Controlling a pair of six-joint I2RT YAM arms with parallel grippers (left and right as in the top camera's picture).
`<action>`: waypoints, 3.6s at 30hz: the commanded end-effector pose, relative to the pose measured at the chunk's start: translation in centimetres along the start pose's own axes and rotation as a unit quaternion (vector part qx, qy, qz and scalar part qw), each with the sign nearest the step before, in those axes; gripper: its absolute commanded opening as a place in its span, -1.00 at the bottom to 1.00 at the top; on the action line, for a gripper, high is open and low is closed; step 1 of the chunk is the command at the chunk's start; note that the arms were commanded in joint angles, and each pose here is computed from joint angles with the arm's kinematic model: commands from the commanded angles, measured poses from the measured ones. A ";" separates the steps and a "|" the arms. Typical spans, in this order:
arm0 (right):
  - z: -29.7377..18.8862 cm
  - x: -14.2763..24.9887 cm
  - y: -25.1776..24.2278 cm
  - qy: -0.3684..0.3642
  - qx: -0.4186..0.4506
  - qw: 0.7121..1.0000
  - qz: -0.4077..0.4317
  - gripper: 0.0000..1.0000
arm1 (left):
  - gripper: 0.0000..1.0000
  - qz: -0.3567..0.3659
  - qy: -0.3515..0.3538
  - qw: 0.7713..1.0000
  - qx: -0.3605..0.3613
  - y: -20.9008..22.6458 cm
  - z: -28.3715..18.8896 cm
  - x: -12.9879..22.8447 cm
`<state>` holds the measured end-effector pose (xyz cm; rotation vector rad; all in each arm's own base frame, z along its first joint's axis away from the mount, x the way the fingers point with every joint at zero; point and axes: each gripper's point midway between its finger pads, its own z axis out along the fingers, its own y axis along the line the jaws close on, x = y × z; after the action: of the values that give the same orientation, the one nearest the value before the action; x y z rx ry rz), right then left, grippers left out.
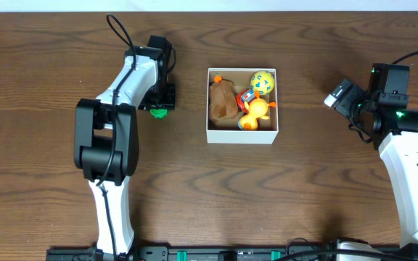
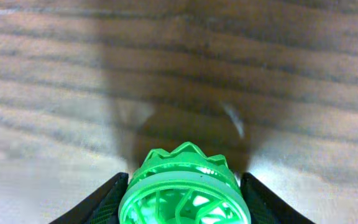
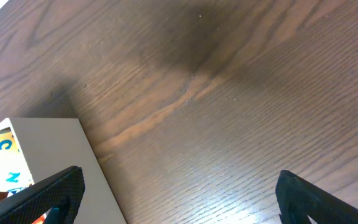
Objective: Pack container
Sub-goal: 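Carry the green ball into the box and release it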
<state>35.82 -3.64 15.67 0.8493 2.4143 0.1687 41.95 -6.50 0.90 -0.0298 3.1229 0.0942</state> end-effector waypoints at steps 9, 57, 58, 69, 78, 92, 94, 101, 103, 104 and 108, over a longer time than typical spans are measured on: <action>0.0 -0.1 0.0 0.000 -0.001 1.000 0.008 0.99 | -0.07 0.050 -0.170 0.982 0.071 -4.8 -16.3 0.7; 0.0 -0.1 0.0 0.000 -0.001 1.000 0.008 0.98 | -0.17 0.314 -0.317 0.886 0.127 -26.7 -12.5 -2.3; 0.0 -0.1 0.0 0.000 -0.001 1.000 0.008 0.99 | -0.17 0.315 -0.310 0.888 0.125 -26.8 -11.5 -2.4; 0.0 -0.1 0.0 0.000 -0.001 1.000 0.008 0.98 | -0.31 0.318 -0.295 0.893 0.120 -26.9 -9.5 -2.3; 0.0 -0.1 0.0 0.000 -0.001 1.000 0.008 0.99 | -0.29 0.302 -0.330 0.884 0.135 -25.3 -17.1 -1.0; 0.0 -0.1 0.0 0.000 -0.001 1.000 0.008 0.98 | -0.28 0.296 -0.172 0.931 0.127 -25.6 -9.3 5.9; 0.0 -0.1 0.0 0.000 -0.001 1.000 0.008 0.98 | -0.29 0.302 -0.161 0.931 0.123 -26.1 -8.0 6.3; 0.0 -0.1 0.0 0.000 -0.001 1.000 0.008 0.98 | -0.28 0.318 -0.134 0.932 0.113 -27.0 -5.6 7.7; 0.0 -0.1 0.0 0.000 -0.001 1.000 0.008 0.98 | -0.28 0.323 -0.139 0.929 0.113 -27.0 -6.0 7.6; 0.0 -0.1 0.0 0.000 -0.001 1.000 0.008 0.98 | -0.28 0.325 -0.144 0.928 0.113 -26.9 -6.4 7.4; 0.0 -0.1 0.0 0.000 -0.001 1.000 0.008 0.98 | -0.28 0.322 -0.180 0.923 0.110 -26.4 -9.9 6.4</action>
<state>35.82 -3.64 15.67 0.8498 2.4142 0.1688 35.77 -33.66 6.74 0.8813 2.6696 -0.2368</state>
